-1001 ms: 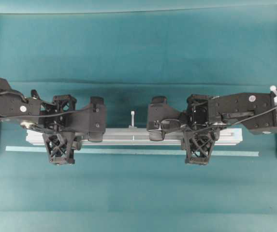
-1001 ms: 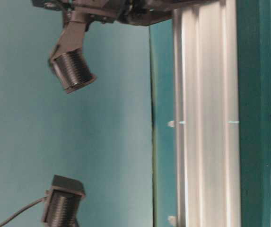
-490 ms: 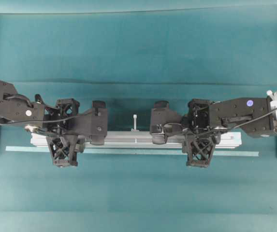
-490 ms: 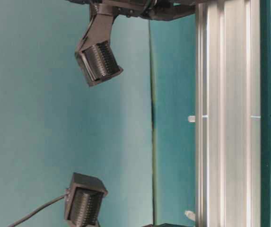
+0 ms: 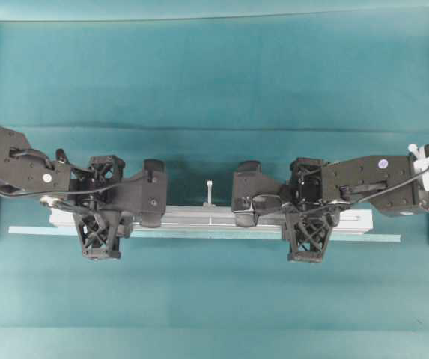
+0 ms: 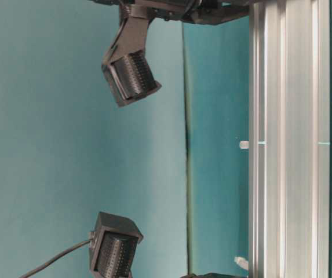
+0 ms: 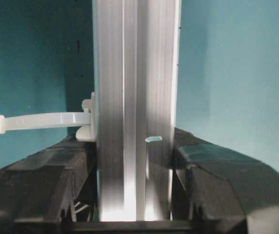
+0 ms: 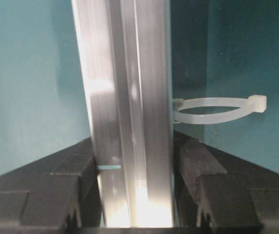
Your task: Lift the large metal rail with both hands.
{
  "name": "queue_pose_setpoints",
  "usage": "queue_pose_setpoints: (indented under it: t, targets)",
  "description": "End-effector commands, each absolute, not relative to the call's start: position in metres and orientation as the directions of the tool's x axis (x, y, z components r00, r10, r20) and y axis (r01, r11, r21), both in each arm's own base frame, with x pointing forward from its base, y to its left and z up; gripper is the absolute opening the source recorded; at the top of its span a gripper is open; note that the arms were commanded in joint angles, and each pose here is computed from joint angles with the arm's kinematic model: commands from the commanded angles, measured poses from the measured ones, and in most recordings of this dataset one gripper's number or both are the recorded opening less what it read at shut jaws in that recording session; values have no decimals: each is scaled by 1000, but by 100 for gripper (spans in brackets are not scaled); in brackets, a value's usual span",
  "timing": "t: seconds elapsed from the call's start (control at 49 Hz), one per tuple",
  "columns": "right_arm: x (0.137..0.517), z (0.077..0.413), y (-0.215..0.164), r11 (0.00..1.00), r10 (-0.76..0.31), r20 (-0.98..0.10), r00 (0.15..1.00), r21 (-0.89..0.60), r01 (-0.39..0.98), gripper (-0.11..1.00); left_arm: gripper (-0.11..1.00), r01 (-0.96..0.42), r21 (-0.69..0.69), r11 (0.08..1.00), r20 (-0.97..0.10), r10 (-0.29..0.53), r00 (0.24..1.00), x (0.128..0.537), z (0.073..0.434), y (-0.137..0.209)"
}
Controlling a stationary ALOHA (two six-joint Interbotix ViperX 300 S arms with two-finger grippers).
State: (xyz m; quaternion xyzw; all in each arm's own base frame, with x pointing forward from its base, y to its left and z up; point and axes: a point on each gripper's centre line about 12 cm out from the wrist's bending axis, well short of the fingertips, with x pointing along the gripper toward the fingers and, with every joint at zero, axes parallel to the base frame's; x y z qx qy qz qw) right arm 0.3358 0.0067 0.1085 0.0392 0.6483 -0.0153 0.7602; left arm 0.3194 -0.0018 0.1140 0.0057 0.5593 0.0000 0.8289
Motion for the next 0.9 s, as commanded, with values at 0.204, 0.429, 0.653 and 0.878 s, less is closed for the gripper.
queue_pose_setpoints:
  t: [0.204, 0.429, 0.653, 0.878]
  targets:
    - [336, 105, 8, 997, 29, -986, 165, 42, 72, 40, 36, 14, 13, 1000, -896, 5, 444, 325, 118, -2]
    - [333, 100, 3, 996, 24, -984, 177, 39, 82, 40, 36, 8, 13, 1000, -901, 8, 433, 319, 114, 0]
    - [331, 99, 2, 995, 23, -982, 185, 41, 92, 40, 36, 2, 13, 1000, -899, 10, 439, 319, 115, 2]
    - [333, 99, 2, 995, 23, -978, 208, 43, 94, 40, 36, -7, 8, 1000, -891, 10, 454, 318, 113, 2]
